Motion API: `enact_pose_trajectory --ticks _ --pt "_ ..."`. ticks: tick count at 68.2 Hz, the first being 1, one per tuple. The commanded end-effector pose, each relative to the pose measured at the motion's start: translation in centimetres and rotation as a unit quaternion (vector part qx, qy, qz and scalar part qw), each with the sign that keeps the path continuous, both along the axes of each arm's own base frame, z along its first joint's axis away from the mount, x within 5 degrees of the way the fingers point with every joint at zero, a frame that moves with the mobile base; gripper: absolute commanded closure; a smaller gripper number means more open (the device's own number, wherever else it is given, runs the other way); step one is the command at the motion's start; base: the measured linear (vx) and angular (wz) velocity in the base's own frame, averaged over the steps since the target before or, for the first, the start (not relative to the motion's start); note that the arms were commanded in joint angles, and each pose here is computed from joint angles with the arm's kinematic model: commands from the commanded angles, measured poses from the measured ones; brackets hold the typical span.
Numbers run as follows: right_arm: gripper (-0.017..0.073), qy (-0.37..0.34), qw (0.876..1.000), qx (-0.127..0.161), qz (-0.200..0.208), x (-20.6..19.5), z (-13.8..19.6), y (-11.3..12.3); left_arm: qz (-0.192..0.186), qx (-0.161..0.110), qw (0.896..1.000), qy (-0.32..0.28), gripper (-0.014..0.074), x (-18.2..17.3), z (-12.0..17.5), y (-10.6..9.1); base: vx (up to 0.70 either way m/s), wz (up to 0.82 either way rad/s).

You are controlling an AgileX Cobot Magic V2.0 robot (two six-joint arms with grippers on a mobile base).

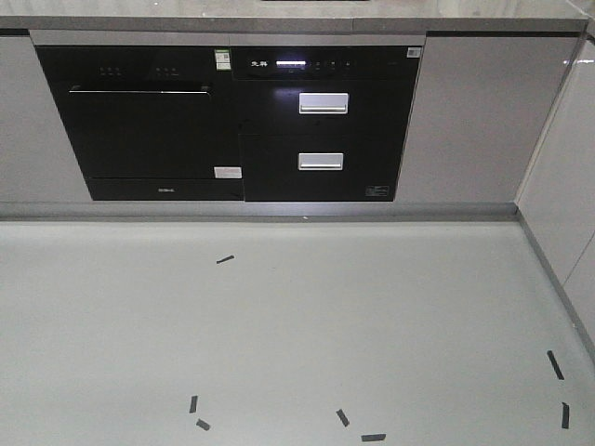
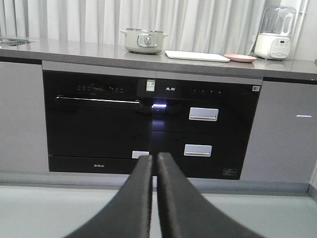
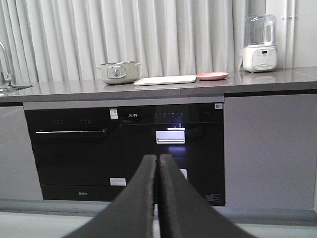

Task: Transfer vegetables to tray and serve
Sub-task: 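Drive the base toward the counter with the pot, tray and plate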

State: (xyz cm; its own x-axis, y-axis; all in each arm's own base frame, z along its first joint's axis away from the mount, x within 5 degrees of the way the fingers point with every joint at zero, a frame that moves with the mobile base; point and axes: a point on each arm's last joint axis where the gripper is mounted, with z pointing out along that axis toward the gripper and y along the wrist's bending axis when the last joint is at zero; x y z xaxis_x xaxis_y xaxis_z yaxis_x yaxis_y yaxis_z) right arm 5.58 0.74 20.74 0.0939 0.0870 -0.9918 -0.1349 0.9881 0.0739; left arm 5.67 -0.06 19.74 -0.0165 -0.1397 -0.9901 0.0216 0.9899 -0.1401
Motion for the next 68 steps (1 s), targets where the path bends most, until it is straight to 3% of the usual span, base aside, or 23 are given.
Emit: enact_pose_trajectory --ticks 1,68 --pt "0.0562 -0.034 0.999 0.000 0.005 -0.08 0.22 0.11 -0.009 -0.008 0.999 -0.030 0.0599 -0.04 -0.05 -0.15 0.08 0.08" --pt "0.0562 -0.034 0.999 0.000 0.005 -0.08 0.22 0.11 -0.009 -0.008 0.999 -0.030 0.0599 -0.04 -0.05 -0.15 0.11 0.04"
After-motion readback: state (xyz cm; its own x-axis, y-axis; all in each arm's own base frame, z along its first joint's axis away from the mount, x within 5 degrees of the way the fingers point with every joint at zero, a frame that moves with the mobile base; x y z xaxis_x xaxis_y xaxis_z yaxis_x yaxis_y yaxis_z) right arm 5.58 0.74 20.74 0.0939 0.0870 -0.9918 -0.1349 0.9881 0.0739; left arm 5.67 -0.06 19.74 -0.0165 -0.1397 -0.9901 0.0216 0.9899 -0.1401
